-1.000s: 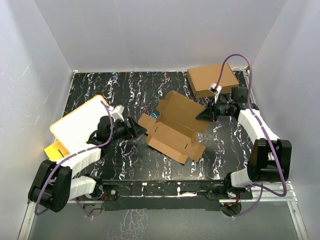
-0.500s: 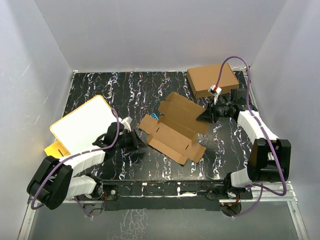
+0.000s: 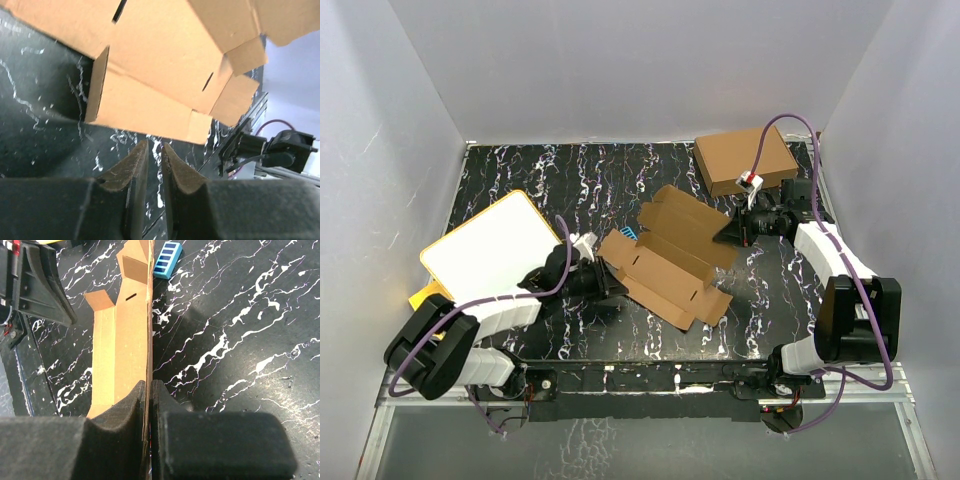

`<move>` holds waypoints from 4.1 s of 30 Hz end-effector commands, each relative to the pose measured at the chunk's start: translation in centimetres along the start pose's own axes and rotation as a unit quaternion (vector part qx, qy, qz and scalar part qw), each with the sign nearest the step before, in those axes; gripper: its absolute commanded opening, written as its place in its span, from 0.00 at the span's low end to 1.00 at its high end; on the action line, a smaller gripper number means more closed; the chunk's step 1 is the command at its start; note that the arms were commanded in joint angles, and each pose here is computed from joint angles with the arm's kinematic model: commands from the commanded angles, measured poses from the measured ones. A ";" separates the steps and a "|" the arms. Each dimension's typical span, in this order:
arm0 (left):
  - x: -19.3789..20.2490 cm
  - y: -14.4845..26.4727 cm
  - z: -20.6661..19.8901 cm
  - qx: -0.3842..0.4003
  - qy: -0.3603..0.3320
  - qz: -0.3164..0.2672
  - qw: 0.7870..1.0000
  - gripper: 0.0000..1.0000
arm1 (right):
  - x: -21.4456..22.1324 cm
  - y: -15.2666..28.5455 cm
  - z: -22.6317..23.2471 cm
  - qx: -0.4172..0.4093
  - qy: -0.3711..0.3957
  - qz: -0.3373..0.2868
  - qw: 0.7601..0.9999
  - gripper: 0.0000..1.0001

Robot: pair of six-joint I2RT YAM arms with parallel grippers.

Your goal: Fold the paper box

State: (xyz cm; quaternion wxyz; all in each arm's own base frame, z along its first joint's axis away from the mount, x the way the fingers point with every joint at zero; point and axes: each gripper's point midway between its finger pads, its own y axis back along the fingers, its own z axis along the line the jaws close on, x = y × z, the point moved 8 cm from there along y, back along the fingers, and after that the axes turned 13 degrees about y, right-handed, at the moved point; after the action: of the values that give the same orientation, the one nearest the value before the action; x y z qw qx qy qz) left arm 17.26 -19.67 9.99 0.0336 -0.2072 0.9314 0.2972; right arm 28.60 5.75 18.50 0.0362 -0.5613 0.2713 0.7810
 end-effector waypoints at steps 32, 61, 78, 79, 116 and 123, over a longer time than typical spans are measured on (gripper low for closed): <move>-7.7 -4.4 -8.9 0.097 -0.098 -0.055 0.989 0.31 | 0.0 -0.3 -0.6 -0.006 0.021 -0.011 1.000 0.08; -13.6 -9.7 -5.6 0.005 -0.104 -0.077 0.992 0.20 | 0.3 -0.7 -0.7 -0.012 0.015 -0.006 1.000 0.08; -3.6 2.9 -3.1 -0.018 -0.051 -0.018 0.998 0.30 | -1.8 0.3 -1.0 0.030 0.042 -0.013 0.999 0.08; -2.8 3.1 -2.3 -0.030 -0.034 -0.003 0.999 0.30 | -1.9 0.3 -1.0 0.030 0.043 -0.014 0.999 0.08; 0.2 -2.9 1.8 0.027 0.140 -0.072 0.987 0.54 | 0.4 -0.5 -0.7 0.010 0.008 -0.002 1.000 0.08; -0.1 -2.9 0.7 0.063 0.121 -0.073 0.988 0.51 | 0.6 -0.7 -0.6 0.004 0.005 -0.002 1.000 0.08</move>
State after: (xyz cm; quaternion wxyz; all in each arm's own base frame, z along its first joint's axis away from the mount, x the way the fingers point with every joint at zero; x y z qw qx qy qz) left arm 18.26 -21.12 7.37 -0.0671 -0.3014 0.9237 0.2269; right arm 28.88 5.59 17.30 0.0402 -0.5377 0.2891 0.7910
